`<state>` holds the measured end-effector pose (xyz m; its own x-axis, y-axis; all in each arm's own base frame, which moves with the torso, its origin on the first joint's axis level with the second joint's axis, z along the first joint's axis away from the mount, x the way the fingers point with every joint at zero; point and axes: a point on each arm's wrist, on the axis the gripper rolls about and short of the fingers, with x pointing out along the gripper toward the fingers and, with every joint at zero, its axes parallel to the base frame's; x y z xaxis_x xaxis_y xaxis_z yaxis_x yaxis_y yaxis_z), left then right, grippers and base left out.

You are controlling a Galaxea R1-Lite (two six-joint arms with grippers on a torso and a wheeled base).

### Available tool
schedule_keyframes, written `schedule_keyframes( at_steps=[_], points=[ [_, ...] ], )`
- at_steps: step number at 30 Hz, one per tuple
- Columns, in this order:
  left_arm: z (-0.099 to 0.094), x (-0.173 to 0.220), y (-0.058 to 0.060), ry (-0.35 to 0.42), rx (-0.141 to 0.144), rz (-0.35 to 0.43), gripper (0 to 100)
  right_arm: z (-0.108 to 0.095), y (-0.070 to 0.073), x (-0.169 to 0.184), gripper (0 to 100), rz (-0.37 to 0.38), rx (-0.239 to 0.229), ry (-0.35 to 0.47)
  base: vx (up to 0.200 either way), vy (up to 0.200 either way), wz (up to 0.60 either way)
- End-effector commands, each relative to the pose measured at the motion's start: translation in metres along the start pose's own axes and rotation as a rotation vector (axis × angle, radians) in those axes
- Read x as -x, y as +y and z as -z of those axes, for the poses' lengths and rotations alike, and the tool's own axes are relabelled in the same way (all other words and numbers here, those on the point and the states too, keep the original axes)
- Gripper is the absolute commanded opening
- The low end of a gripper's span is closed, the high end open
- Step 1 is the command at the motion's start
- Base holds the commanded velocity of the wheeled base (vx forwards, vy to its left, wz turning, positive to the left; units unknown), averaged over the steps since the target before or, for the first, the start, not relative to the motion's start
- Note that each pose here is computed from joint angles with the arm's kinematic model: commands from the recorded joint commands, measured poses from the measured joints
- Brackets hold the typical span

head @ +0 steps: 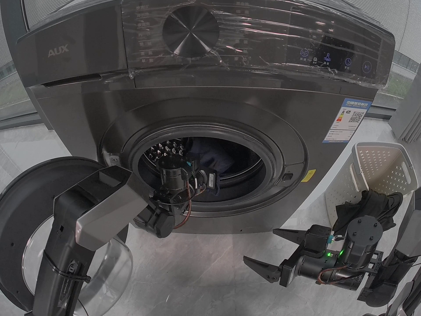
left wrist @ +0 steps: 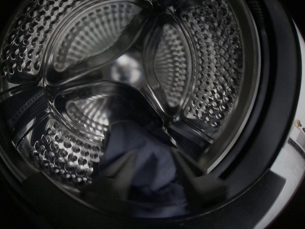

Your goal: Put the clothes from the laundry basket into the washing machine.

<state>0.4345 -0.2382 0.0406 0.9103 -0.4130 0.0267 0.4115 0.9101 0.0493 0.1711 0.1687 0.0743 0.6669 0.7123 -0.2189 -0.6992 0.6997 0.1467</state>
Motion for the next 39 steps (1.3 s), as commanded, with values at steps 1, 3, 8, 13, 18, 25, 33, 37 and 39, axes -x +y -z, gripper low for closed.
schedule_keyframes(
  at_steps=[1, 3, 8, 13, 18, 25, 33, 37, 39],
  points=[
    [-0.028, 0.027, -0.014, 0.059, -0.022, 0.049, 100, 0.0, 0.001, 0.0, 100, -0.003, 0.001, 0.001, 0.0, 0.0, 0.0],
    [-0.026, 0.029, -0.017, 0.074, -0.033, 0.056, 100, 0.001, 0.001, -0.001, 100, -0.004, 0.001, 0.004, 0.0, 0.0, 0.0],
    [-0.017, 0.03, -0.023, 0.094, -0.043, 0.073, 100, 0.002, 0.001, -0.001, 100, -0.005, 0.001, 0.009, 0.0, 0.0, 0.0],
    [0.006, 0.031, -0.025, 0.146, -0.068, 0.08, 100, 0.002, 0.001, -0.001, 100, -0.005, 0.001, 0.01, 0.0, 0.0, 0.0],
    [0.021, 0.03, -0.023, 0.173, -0.089, 0.079, 100, 0.002, 0.001, -0.001, 100, -0.005, 0.001, 0.007, 0.0, 0.0, 0.0],
    [0.028, 0.028, -0.022, 0.184, -0.093, 0.075, 100, 0.002, 0.001, -0.001, 100, -0.005, 0.001, 0.009, 0.0, 0.0, 0.0],
    [0.034, 0.024, -0.02, 0.18, -0.09, 0.072, 0, 0.002, 0.001, -0.001, 100, -0.005, 0.001, 0.01, 0.0, 0.0, 0.0],
    [0.034, 0.023, -0.019, 0.179, -0.088, 0.072, 0, 0.002, 0.001, -0.001, 100, -0.005, 0.001, 0.007, 0.0, 0.0, 0.0],
    [0.033, 0.022, -0.018, 0.176, -0.088, 0.068, 0, 0.002, 0.001, -0.001, 100, -0.005, 0.001, 0.009, 0.0, 0.0, 0.0]
  ],
)
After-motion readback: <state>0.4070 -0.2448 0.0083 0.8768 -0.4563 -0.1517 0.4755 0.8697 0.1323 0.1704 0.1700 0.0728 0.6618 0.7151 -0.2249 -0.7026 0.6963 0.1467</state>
